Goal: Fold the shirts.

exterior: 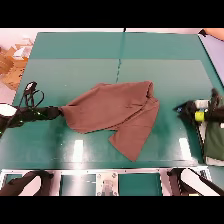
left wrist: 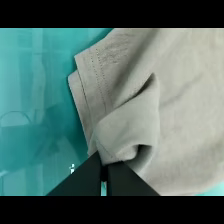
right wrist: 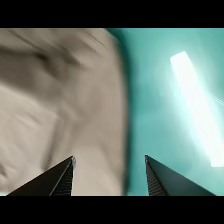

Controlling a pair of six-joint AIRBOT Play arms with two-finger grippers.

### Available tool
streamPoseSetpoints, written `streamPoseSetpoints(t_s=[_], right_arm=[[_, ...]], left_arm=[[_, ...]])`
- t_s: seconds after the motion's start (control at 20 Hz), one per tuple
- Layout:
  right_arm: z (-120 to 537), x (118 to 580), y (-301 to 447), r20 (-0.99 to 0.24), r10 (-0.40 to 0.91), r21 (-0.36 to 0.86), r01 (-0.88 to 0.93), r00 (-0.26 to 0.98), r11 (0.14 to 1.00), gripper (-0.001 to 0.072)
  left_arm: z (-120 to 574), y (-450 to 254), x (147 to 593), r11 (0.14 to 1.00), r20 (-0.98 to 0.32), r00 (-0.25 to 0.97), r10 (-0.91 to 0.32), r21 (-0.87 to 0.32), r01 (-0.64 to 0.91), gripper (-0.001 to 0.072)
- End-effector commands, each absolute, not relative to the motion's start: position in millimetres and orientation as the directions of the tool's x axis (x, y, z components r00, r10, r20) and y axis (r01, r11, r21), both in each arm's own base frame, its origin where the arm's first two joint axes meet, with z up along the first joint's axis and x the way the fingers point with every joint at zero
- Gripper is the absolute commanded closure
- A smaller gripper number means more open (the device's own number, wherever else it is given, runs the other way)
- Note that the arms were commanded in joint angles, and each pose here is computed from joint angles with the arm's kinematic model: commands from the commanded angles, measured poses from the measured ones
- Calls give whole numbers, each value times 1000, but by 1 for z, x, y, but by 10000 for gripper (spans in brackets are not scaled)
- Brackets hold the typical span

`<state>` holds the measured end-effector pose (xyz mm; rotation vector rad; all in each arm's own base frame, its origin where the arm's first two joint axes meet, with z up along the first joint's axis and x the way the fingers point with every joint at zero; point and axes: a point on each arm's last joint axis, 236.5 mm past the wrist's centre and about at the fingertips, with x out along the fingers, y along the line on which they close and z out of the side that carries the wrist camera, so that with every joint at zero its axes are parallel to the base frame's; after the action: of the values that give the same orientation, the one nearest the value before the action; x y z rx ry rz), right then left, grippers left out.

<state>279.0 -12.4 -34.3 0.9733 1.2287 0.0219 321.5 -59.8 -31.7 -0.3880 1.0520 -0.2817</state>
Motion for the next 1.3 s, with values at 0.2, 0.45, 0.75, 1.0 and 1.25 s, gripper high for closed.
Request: streamPoseSetpoints(t_s=[0.2,0.45,0.75,1.0,1.25], right_arm=[[-101,246,54,-744,550,663,519,379,540,220],[-114,267,93,-726,581,684,481,369,549,231],[-76,297,119,-624,684,782,321,378,535,693],[158,370,95,-367,715,845,-106,595,523,694],[445,320,55,-18,510,548,-418,860,725,694]], left_arm=[[-35,-64,313,892,-795,433,-425,-450,51,681],[-35,-66,310,889,-797,421,-433,-455,54,681],[-29,-69,309,885,-795,411,-446,-460,70,681],[105,-64,342,898,-766,472,-436,-341,276,682],[309,-66,337,898,-576,713,-400,-93,430,681]])
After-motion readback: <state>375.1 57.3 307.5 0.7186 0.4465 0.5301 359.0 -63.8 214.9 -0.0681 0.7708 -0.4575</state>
